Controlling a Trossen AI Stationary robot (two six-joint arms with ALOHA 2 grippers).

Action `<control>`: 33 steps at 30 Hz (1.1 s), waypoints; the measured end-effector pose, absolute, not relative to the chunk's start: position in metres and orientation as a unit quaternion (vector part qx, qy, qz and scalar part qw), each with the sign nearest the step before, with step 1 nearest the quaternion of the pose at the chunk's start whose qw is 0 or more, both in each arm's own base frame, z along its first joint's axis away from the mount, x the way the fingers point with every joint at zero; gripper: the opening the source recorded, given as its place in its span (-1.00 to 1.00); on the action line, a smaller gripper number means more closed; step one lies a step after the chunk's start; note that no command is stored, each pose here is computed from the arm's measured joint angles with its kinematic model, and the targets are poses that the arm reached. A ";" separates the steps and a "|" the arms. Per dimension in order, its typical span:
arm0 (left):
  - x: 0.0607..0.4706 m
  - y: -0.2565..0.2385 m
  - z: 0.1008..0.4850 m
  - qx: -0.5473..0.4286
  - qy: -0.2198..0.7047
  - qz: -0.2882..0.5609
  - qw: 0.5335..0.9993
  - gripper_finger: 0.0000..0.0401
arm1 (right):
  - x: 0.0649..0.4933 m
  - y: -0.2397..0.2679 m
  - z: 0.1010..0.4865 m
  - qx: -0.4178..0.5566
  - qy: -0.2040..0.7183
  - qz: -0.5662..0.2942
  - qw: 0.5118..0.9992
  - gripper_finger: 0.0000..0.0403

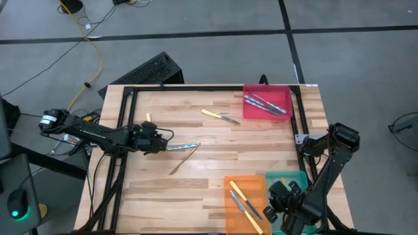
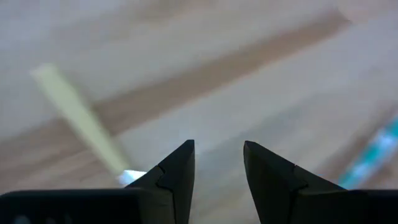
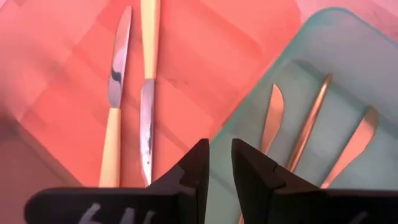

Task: Sort silverware by color (type)
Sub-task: Put the yellow knife into the orange bin

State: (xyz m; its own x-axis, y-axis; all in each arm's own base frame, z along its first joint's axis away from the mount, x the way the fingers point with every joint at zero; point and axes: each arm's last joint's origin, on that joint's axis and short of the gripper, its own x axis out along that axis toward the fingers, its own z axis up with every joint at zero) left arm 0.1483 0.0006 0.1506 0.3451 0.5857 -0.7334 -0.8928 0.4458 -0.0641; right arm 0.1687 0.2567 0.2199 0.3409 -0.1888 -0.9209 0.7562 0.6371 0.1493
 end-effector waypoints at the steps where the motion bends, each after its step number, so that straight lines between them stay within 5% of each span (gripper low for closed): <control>1: 0.146 0.002 0.150 -0.228 0.320 0.489 0.779 -0.39 | 0.170 0.256 0.220 0.292 0.485 -0.307 0.765 -0.54; 16: 0.129 0.026 0.150 -0.190 0.273 0.622 0.709 -0.39 | 0.177 0.253 0.221 0.287 0.443 -0.309 0.791 -0.54; 33: 0.133 0.035 0.139 -0.221 0.280 0.601 0.715 -0.39 | 0.181 0.250 0.221 0.272 0.445 -0.302 0.798 -0.54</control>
